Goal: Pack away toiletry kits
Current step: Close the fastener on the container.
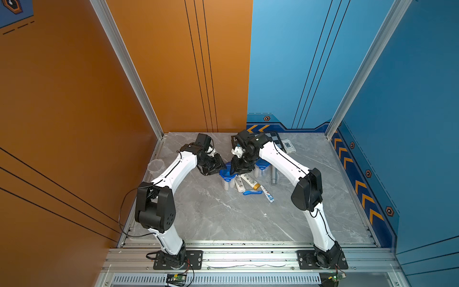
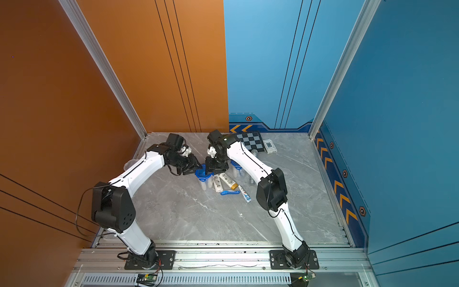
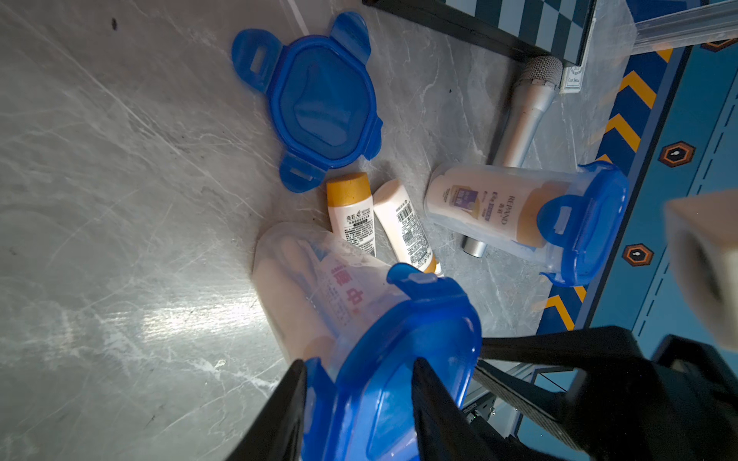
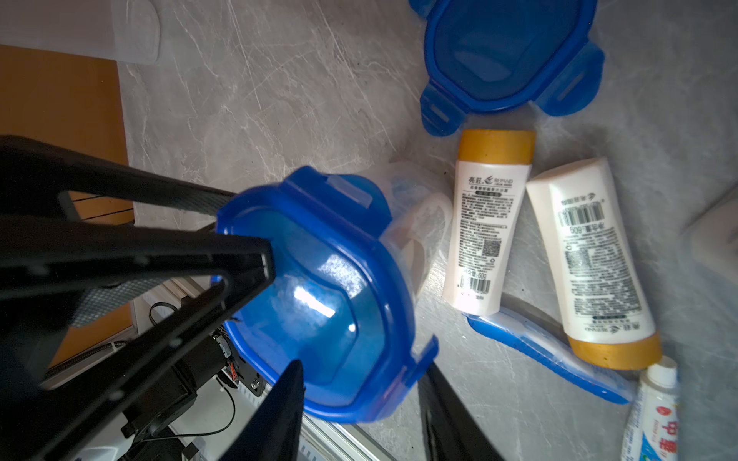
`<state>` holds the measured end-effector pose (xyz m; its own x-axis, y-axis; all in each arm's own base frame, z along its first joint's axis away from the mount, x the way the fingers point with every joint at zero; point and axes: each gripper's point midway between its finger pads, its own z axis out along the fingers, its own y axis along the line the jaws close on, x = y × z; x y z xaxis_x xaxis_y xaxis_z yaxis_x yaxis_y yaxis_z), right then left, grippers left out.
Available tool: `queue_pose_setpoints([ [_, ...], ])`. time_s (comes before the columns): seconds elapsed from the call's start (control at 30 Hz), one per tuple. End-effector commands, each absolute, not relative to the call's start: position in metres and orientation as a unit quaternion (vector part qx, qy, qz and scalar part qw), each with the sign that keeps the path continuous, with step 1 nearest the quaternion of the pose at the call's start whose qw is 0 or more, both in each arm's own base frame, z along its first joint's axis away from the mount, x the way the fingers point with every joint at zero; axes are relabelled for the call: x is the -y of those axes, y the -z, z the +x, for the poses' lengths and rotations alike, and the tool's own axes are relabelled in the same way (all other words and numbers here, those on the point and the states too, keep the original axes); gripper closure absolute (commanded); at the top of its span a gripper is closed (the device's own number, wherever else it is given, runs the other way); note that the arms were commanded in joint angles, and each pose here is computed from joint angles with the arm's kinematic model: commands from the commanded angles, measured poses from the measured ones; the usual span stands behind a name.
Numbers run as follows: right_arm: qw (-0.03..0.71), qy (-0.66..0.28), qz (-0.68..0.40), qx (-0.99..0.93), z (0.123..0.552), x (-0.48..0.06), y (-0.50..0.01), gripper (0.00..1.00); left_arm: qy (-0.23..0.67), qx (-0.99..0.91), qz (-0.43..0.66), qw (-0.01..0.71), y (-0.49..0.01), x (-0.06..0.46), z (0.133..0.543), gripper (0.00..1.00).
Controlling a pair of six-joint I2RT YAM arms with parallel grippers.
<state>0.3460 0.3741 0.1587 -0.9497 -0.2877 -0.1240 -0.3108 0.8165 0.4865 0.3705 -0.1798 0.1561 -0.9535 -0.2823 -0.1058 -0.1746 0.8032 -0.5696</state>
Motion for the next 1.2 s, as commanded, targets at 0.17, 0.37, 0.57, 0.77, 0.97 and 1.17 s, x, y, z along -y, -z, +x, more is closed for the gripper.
queue_pose_setpoints([
  [0.17,0.048,-0.343,-0.180,-0.921,0.353,-0.419,-0.153,0.49,0.319,-0.940,-0.117,0.027,-0.139,0.204,0.345,0.57],
  [0.37,0.065,-0.332,-0.162,-0.927,0.366,-0.397,-0.158,0.48,0.313,-0.941,-0.123,0.038,-0.142,0.198,0.347,0.56],
  [0.57,0.080,-0.317,-0.145,-0.934,0.372,-0.379,-0.165,0.40,0.295,-0.946,-0.119,0.057,-0.153,0.192,0.354,0.43],
  [0.77,0.082,-0.302,-0.135,-0.940,0.372,-0.366,-0.166,0.36,0.251,-0.959,-0.111,0.070,-0.162,0.178,0.355,0.26],
  [0.97,0.117,-0.291,-0.143,-0.939,0.373,-0.354,-0.189,0.11,0.198,-0.970,-0.092,0.104,-0.185,0.174,0.354,0.06],
  [1.17,0.169,-0.289,-0.194,-0.922,0.362,-0.347,-0.226,0.00,0.124,-0.983,-0.068,0.113,-0.193,0.179,0.352,0.02],
])
